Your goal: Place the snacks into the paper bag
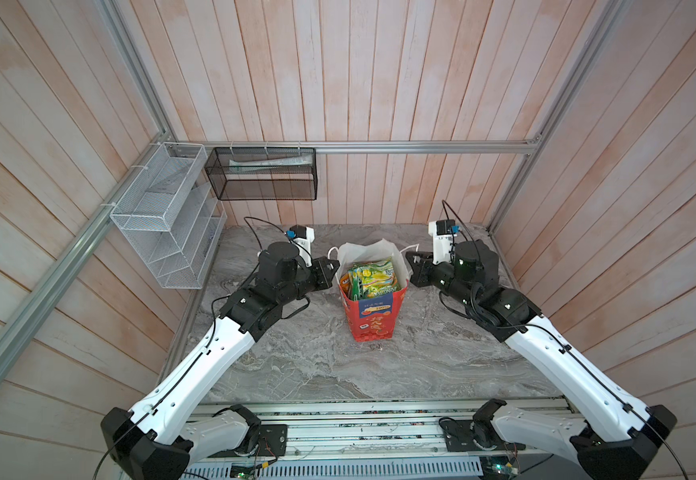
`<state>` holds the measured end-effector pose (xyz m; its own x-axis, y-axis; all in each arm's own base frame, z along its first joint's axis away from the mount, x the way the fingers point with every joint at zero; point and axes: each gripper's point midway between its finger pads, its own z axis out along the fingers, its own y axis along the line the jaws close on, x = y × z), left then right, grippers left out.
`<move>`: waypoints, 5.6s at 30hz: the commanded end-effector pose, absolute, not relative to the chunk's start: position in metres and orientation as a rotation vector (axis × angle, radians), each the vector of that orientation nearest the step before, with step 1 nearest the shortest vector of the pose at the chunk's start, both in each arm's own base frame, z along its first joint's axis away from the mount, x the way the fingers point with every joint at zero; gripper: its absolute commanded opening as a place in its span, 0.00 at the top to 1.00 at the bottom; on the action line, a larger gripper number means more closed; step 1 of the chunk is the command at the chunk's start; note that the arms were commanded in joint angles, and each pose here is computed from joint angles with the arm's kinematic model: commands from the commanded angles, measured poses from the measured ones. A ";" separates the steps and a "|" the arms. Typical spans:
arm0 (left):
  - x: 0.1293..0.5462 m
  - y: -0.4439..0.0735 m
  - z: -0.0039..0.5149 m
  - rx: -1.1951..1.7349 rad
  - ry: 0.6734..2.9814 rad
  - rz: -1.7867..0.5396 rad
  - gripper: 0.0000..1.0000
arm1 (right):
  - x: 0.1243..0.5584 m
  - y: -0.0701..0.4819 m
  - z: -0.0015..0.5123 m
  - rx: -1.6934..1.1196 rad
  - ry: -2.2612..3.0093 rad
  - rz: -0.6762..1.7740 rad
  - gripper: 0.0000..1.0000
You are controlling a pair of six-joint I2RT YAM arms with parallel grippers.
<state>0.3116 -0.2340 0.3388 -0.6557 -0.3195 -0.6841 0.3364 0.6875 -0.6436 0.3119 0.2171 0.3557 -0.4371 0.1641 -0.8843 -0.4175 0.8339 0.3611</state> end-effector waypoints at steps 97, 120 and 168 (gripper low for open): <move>0.376 0.058 0.140 -0.396 1.679 0.245 0.00 | 0.324 -0.037 0.153 0.303 1.610 -0.182 0.02; 0.384 0.032 0.130 -0.205 1.690 0.131 0.00 | 0.346 -0.006 0.148 0.047 1.596 -0.148 0.02; 0.384 0.031 0.130 -0.203 1.690 0.134 0.00 | 0.375 -0.021 0.125 0.111 1.704 -0.111 0.02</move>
<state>0.3835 0.0337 0.1293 -0.1266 -0.0667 -0.9897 -0.2262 0.9734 -0.0367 0.3727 -0.0217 0.1247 -0.1317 -0.0021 -0.9913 0.1416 0.9897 -0.0209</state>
